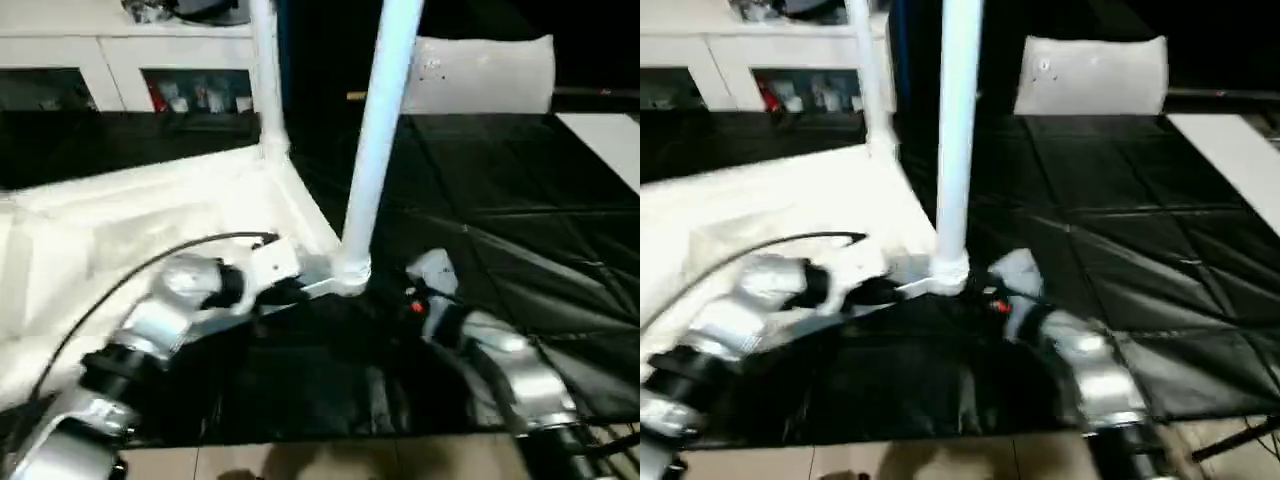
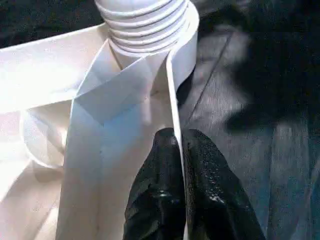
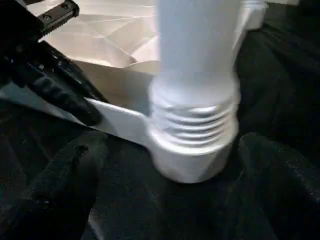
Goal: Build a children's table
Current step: Rotate leg to tighten
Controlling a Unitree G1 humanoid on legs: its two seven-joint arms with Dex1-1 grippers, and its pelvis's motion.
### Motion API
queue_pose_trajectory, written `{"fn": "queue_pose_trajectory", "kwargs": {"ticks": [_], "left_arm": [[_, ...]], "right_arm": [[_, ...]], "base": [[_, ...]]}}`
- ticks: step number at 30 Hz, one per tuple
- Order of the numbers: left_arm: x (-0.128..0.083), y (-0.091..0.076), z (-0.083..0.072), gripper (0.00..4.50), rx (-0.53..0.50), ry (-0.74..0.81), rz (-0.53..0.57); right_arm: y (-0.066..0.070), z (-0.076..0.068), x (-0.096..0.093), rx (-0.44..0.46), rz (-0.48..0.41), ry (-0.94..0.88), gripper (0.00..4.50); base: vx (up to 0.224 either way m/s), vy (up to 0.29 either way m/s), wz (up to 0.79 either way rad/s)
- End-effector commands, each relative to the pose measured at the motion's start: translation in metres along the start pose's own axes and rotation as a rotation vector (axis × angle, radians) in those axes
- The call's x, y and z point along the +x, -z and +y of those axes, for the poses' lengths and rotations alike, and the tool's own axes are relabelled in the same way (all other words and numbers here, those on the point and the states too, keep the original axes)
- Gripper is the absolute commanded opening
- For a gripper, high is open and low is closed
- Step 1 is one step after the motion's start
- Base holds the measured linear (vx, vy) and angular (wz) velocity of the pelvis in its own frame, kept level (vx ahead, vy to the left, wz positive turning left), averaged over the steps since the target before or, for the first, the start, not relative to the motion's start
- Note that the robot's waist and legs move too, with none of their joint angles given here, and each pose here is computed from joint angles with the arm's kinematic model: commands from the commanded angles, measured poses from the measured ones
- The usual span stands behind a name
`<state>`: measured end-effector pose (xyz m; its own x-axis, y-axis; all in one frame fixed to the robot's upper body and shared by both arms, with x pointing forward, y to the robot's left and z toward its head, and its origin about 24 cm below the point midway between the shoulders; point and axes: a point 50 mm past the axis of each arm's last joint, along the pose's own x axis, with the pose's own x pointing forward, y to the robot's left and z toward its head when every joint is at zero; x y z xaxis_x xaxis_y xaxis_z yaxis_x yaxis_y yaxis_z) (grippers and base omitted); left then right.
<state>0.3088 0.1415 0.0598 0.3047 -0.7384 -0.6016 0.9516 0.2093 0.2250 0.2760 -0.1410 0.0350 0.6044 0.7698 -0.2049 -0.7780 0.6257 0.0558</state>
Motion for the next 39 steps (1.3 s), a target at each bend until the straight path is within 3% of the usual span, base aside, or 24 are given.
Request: {"fn": "queue_pose_trajectory", "kwargs": {"ticks": [1,4,10,18,23,24,27,28,39], "left_arm": [[0.002,0.011,-0.009,0.0,0.034,0.127,0.053],[-0.004,0.011,-0.008,0.0,0.054,0.213,0.038],[-0.008,0.009,-0.01,0.0,0.137,0.35,0.054],[-0.003,0.004,-0.016,0.0,0.223,0.477,0.061],[0.0,0.003,-0.017,0.0,0.243,0.498,0.059],[0.0,0.003,-0.017,0.0,0.245,0.499,0.06],[0.0,0.004,-0.017,0.0,0.252,0.506,0.062],[-0.001,0.004,-0.017,0.0,0.253,0.506,0.063],[-0.002,0.009,-0.017,0.0,0.249,0.513,0.074]], "right_arm": [[-0.012,-0.003,-0.006,-0.036,-0.023,-0.07,4.48],[-0.018,-0.004,-0.013,-0.056,0.006,-0.207,4.48],[-0.019,0.006,-0.009,-0.117,0.078,-0.391,4.48],[-0.018,0.008,0.004,-0.192,0.135,-0.492,4.48],[-0.019,0.009,0.006,-0.186,0.143,-0.542,4.48],[-0.019,0.01,0.006,-0.184,0.144,-0.55,4.21],[-0.019,0.011,0.008,-0.179,0.143,-0.582,4.21],[-0.02,0.011,0.008,-0.177,0.141,-0.584,3.96],[-0.016,0.009,0.007,-0.14,0.152,-0.609,3.1]], "base": [[0.0,0.0,0.0],[0.0,0.0,0.0],[0.0,0.0,0.0],[0.0,0.0,0.0],[0.0,0.0,0.0],[0.0,0.0,0.0],[0.0,0.0,0.0],[0.0,0.0,0.0],[0.0,0.0,0.0]]}}
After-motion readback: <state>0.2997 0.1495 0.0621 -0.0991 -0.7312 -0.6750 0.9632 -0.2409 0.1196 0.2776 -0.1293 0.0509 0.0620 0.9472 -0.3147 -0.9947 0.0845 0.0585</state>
